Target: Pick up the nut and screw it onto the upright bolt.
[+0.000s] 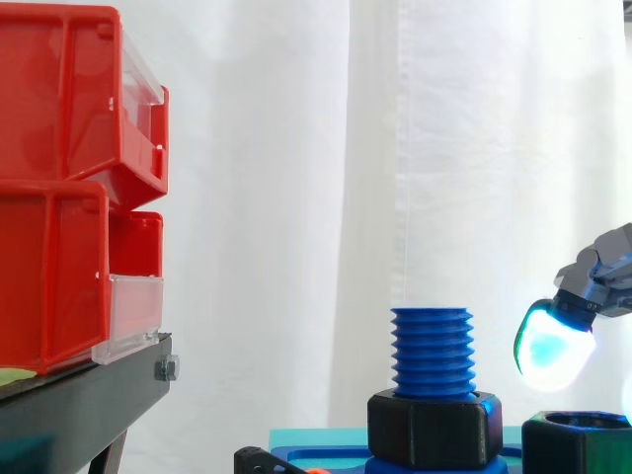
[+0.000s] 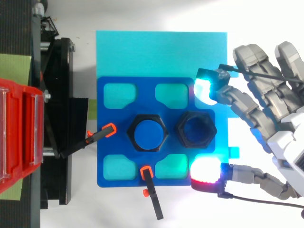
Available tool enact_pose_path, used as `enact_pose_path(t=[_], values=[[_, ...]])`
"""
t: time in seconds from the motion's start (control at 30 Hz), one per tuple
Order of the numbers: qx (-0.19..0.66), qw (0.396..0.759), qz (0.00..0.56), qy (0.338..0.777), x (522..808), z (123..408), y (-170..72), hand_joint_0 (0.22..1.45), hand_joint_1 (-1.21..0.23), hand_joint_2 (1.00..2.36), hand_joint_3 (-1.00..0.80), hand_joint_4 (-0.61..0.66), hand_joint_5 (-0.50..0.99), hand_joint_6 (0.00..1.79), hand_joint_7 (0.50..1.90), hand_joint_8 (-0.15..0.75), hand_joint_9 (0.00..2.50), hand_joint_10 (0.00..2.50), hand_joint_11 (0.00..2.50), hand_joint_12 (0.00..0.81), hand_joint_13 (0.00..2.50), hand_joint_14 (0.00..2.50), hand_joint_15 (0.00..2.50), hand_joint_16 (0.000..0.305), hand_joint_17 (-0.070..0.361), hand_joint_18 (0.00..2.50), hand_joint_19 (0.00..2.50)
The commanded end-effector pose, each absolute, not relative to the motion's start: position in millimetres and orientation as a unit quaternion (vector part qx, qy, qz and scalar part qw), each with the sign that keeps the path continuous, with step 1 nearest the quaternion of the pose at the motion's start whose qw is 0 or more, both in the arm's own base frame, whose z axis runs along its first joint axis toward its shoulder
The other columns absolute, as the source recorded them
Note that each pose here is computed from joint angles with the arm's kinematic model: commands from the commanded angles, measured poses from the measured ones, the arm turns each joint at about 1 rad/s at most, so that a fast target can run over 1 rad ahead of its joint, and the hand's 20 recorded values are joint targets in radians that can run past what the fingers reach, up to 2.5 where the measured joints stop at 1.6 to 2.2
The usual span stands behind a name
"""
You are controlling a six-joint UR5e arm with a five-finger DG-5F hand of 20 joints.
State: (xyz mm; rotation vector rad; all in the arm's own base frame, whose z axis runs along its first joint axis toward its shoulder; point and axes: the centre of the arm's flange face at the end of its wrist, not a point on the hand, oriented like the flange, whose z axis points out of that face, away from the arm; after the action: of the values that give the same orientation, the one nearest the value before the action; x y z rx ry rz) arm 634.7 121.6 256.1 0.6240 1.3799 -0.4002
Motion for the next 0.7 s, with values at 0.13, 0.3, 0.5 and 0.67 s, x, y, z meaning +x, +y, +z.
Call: enact_pose_path(t=[0.13,0.3,0.5,0.67], values=[[0.273,0.71,-0.177,0.625,635.4,256.1,122.8,0.32,-0.65,1.0,-0.5,0.2,-0.3,0.5,0.7,0.302,0.0,0.0,0.0,0.449,0.0,0.0,0.0,0.07,0.159,0.0,0.0],[0.272,0.71,-0.177,0.625,635.4,256.1,122.8,0.32,-0.65,1.0,-0.5,0.2,-0.3,0.5,0.7,0.301,0.0,0.0,0.0,0.446,0.0,0.0,0.0,0.07,0.156,0.0,0.0],[0.27,0.711,-0.173,0.625,635.9,256.3,123.5,0.33,-0.64,1.0,-0.5,0.2,-0.3,0.5,0.7,0.299,0.0,0.0,0.0,0.446,0.0,0.0,0.0,0.069,0.156,0.0,0.0],[0.264,0.707,-0.18,0.631,635.2,255.1,118.9,0.33,-0.63,1.0,-0.5,0.2,-0.3,0.5,0.7,0.299,0.0,0.0,0.0,0.444,0.0,0.0,0.0,0.069,0.155,0.0,0.0]])
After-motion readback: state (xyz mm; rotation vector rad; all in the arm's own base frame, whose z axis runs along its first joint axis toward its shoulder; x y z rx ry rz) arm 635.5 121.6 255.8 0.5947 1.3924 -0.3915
